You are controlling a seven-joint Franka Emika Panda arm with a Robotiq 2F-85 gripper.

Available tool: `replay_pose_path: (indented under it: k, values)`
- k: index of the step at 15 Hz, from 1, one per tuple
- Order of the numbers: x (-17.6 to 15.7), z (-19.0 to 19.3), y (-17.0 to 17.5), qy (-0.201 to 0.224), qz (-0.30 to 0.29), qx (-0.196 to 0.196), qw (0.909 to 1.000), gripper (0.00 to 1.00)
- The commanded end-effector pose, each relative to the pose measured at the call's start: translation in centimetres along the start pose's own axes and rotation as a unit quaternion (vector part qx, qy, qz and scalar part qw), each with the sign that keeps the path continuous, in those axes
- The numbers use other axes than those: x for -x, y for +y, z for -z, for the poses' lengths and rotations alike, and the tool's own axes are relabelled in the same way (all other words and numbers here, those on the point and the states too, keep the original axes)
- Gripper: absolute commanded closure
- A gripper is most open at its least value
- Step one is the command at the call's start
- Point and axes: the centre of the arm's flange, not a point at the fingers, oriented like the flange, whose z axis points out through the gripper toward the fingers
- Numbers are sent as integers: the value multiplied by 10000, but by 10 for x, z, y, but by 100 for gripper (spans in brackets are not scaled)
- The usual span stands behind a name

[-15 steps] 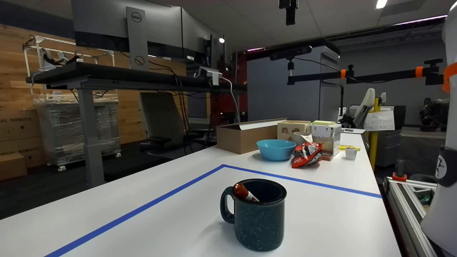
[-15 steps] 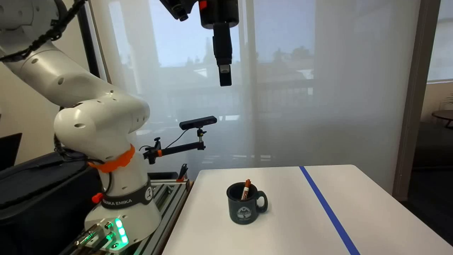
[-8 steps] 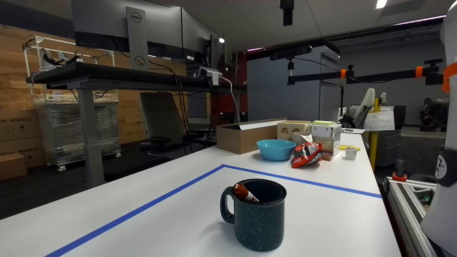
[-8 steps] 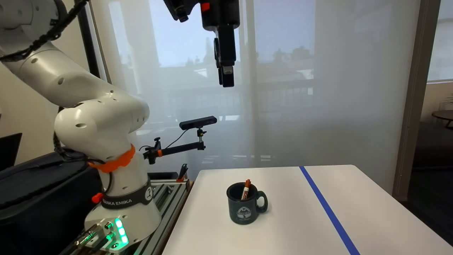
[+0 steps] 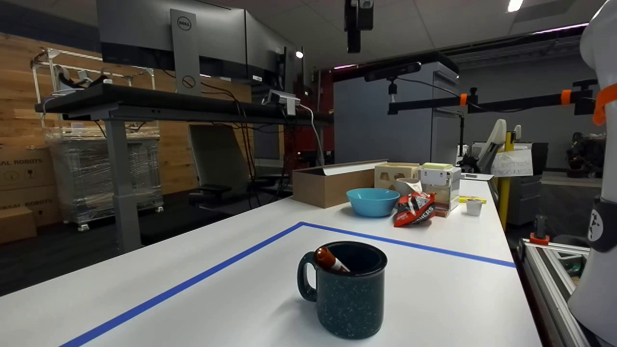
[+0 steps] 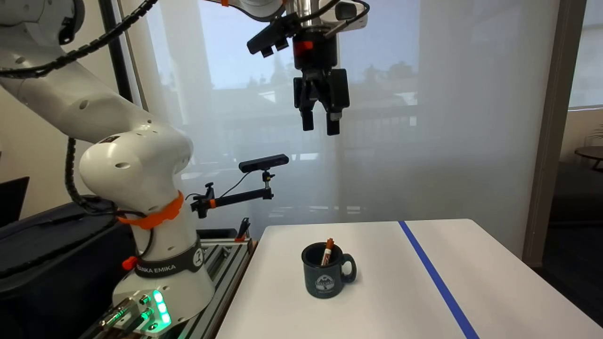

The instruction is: Remove the marker from the cup

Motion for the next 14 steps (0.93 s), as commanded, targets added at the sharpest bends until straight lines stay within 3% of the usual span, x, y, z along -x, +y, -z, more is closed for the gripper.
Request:
replay_pose_path:
  k: [1,3,5,9,14]
  values:
    - [0,0,1,-2,-19,-4,10000,0]
    - [-4,9,-3,-256,163,457,9985,0]
    - [-15,-6,-17,-291,356,828,9955,0]
    - [-40,-53,-55,-197,777,924,9925,0]
    - [-46,-110,-89,-1,1038,767,9916,0]
